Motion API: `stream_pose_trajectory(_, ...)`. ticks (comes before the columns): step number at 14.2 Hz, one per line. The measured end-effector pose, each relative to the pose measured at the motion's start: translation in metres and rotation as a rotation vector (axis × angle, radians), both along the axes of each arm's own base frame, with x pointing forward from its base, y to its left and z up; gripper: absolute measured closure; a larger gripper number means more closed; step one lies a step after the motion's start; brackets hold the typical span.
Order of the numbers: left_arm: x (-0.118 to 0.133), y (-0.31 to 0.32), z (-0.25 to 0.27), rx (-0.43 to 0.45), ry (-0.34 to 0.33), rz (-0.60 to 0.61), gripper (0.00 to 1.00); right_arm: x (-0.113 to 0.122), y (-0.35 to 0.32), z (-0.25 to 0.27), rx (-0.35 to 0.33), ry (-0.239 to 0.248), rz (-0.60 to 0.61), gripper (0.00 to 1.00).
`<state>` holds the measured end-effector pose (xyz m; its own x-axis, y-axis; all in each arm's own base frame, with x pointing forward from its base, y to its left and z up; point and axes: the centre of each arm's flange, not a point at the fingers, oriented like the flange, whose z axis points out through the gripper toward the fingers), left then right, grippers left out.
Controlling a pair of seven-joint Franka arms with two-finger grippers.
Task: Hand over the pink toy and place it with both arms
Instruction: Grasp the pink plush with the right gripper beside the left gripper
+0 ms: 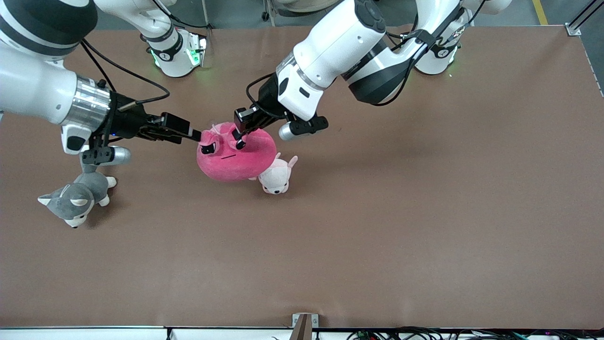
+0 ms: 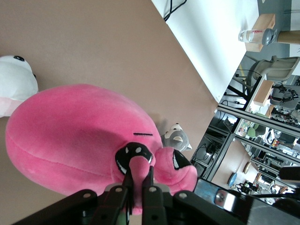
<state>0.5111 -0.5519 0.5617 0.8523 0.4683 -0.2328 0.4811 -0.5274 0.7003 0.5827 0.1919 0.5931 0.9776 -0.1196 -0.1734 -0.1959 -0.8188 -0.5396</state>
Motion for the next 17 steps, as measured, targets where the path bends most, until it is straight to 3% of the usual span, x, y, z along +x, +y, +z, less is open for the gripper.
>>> stream_pose_trajectory(5, 0.0, -0.004, -0.006, -0.004, 0.003, -0.001, 0.91, 0.004, 0.0, 0.008, 0.066, 0.039, -0.062, 0.26)
stream_pose_trajectory(13, -0.002, -0.009, -0.006, -0.026, -0.011, 0.004, 0.91, 0.016, 0.013, -0.019, 0.044, 0.051, -0.059, 0.28)
stream_pose_trajectory(17, -0.002, -0.011, -0.008, -0.027, -0.011, 0.004, 0.91, 0.015, 0.013, -0.025, -0.009, 0.046, -0.044, 0.39)
